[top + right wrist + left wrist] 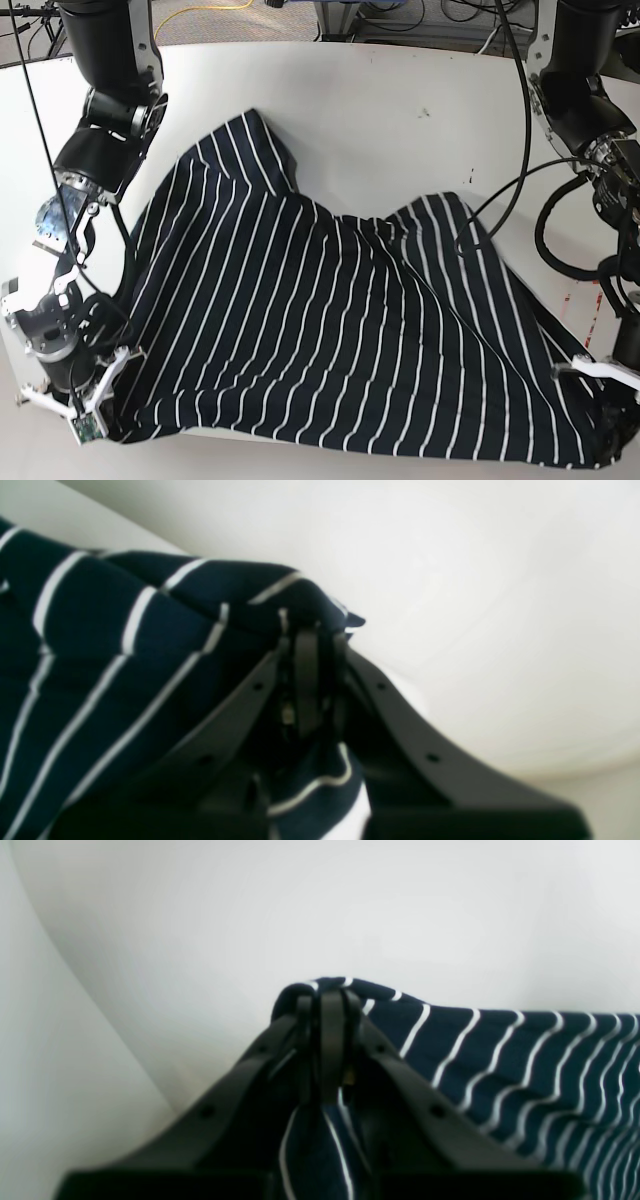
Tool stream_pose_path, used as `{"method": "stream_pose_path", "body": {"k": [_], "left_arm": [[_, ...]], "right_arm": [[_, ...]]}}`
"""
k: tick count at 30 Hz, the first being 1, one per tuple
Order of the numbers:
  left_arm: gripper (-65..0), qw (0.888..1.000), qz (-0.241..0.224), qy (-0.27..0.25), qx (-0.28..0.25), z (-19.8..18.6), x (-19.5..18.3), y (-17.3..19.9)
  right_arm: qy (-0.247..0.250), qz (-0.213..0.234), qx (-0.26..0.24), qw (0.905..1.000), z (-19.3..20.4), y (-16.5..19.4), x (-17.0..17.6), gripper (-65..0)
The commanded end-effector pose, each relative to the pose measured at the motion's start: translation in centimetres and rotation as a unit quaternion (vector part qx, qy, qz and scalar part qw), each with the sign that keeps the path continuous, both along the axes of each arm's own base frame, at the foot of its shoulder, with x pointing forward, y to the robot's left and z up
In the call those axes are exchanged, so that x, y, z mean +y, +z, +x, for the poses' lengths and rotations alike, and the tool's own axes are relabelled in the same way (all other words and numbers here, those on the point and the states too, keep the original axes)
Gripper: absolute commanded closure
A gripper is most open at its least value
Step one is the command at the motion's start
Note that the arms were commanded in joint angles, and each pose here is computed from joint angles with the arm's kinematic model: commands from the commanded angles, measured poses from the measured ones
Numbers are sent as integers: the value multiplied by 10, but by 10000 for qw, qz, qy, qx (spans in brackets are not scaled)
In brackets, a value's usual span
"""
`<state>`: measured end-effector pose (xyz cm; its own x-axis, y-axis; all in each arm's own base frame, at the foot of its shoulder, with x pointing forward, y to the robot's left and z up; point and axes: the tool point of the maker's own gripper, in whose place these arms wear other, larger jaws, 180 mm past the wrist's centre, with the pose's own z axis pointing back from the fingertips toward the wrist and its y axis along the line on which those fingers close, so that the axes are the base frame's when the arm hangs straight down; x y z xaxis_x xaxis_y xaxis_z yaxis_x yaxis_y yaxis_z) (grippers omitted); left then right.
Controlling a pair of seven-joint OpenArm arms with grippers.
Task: Fold the T-shirt properly
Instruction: 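Lift the shirt with both grippers and swing it up into the air, then lay the shirt flat by lowering both grippers while pulling it taut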
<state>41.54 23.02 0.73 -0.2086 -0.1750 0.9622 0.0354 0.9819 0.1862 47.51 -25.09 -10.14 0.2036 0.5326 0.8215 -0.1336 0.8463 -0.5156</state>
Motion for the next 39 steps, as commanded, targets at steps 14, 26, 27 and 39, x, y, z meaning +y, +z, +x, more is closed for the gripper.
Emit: {"method": "stream_pose_path", "body": {"k": [14,26,27,39], "left_arm": [[0,9884,97,463,-1443,-25,19,147],[0,9935,237,439,-1022,-13,17,116],[0,9946,236,431,-915,-10,17,107],[0,9985,-67,263,466,-9,25,-19]], "right_arm": [[-80,-1015,-1503,9834,12,202,4,-6],[-345,-1299,-1377,9813,-6,192,3,-6],[-353,-1336,-1359,9810,-9,187,4,-6],[-644,-1263,-465,9888,-53,67,-17,-6]]}}
